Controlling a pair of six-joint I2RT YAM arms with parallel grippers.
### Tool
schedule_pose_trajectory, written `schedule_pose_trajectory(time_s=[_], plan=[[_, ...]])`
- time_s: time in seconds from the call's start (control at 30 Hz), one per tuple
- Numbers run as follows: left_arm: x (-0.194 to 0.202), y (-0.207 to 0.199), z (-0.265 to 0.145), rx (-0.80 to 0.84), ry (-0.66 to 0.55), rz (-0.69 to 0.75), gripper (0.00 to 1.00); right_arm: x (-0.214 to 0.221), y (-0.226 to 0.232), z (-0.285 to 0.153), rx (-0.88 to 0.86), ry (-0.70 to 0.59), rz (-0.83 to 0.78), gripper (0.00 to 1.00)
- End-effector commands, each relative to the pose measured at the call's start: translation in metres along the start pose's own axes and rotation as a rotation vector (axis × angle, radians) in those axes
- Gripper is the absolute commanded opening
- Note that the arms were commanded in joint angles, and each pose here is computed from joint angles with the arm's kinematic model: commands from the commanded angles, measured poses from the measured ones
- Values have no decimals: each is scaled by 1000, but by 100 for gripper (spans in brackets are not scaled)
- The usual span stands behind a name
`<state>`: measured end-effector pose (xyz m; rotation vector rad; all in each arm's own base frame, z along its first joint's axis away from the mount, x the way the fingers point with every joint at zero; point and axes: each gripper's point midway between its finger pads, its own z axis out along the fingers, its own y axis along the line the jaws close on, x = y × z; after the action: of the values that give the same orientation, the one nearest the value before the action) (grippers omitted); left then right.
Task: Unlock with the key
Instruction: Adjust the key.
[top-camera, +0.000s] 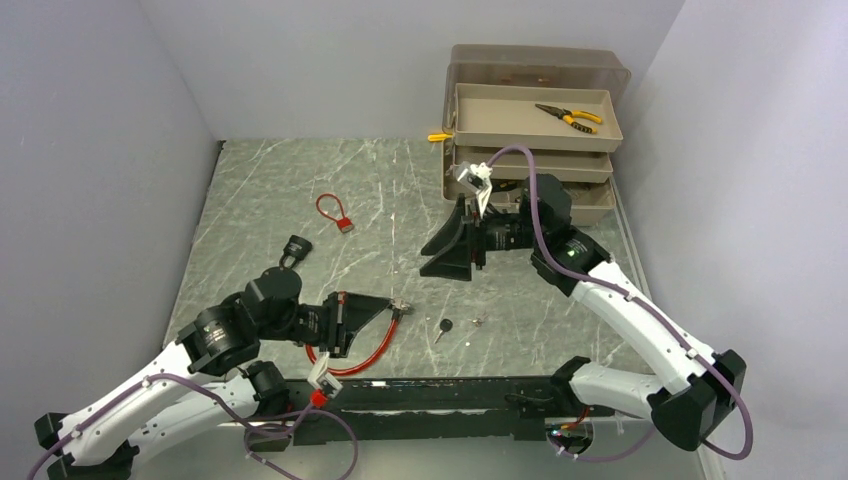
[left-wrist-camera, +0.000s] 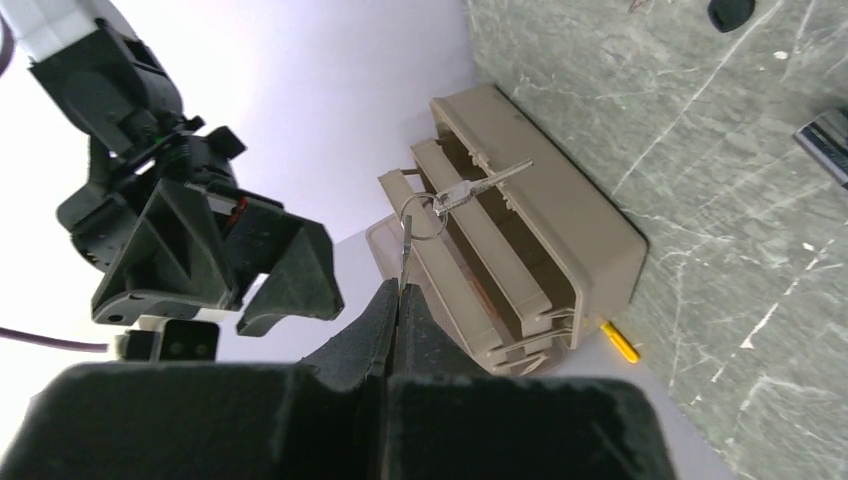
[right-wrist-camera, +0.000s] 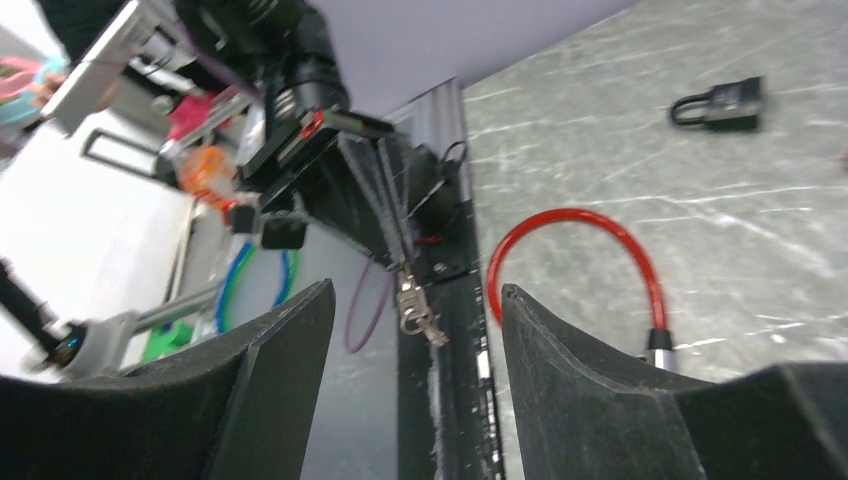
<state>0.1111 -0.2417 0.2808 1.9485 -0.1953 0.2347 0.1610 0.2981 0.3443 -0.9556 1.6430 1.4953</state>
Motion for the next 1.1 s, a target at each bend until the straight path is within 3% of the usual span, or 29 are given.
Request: schedule_pose_trajectory(time_s=[0.0,0.33,0.7,0.97,1.07], plan=[[-2,40,-5,-101,18,399,0,1,35,-4,-211,19,-39,66],[2,48,-1,-131,27,415,0,28,29,12,-259,98,67,65],[3,49,-1,-142,39,419,0,40,26,28,-274,125,109,42],[5,51,-1,-146,48,426,0,48,28,35,-314,159,141,35],[5,50,-1,-144,49,426,0,51,29,36,-324,167,156,23]])
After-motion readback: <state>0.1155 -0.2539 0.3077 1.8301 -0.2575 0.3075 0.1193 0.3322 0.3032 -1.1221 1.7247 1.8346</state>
